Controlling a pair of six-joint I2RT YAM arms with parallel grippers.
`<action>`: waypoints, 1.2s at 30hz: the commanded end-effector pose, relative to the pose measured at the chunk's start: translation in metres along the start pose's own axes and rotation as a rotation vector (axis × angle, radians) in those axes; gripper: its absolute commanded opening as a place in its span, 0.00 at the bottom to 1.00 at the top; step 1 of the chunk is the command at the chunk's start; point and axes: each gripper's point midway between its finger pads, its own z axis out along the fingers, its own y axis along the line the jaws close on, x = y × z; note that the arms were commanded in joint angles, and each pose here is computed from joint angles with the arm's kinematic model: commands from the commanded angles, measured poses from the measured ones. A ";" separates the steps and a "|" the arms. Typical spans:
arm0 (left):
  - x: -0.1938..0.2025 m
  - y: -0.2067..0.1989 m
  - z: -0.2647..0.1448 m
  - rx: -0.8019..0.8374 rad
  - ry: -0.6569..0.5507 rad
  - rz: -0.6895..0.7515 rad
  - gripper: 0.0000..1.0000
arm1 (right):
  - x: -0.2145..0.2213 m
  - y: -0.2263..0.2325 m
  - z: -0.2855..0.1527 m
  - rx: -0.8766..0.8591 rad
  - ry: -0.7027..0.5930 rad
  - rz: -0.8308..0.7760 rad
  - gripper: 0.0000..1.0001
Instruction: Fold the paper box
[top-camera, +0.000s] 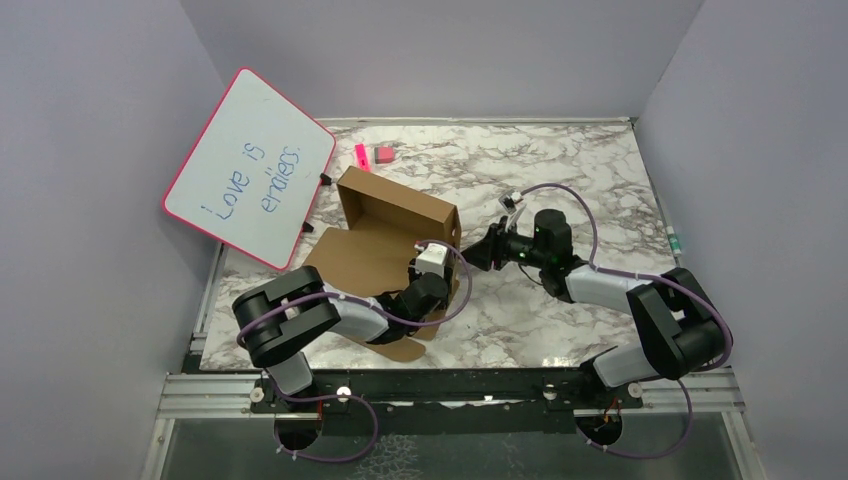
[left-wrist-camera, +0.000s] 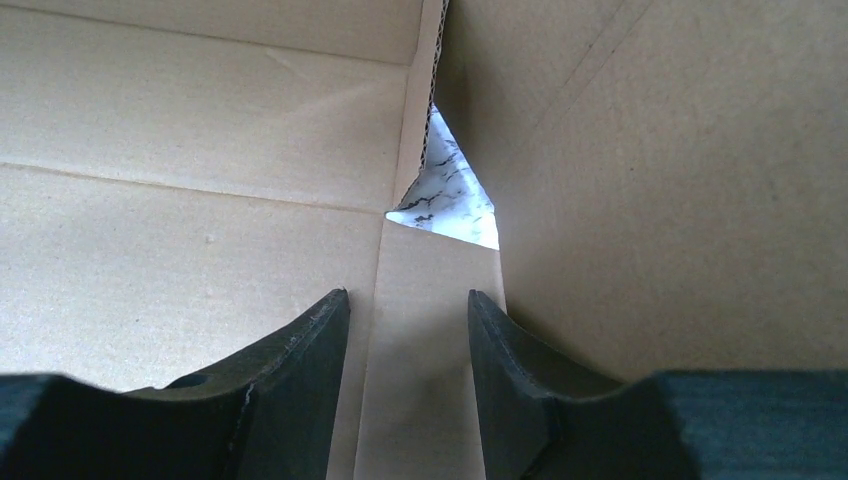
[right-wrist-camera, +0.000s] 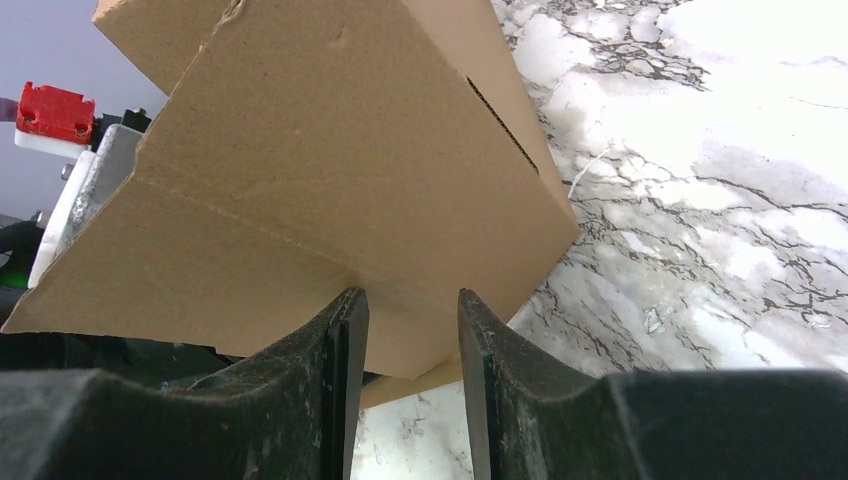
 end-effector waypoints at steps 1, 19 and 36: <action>0.041 0.023 -0.011 -0.077 0.141 0.063 0.49 | -0.007 0.007 0.004 -0.031 -0.028 -0.021 0.44; -0.032 0.023 -0.056 0.048 -0.052 -0.159 0.48 | 0.008 0.012 0.010 -0.088 -0.044 -0.119 0.48; 0.023 0.068 -0.055 -0.056 0.136 -0.198 0.29 | 0.002 0.026 0.032 -0.125 -0.048 -0.176 0.60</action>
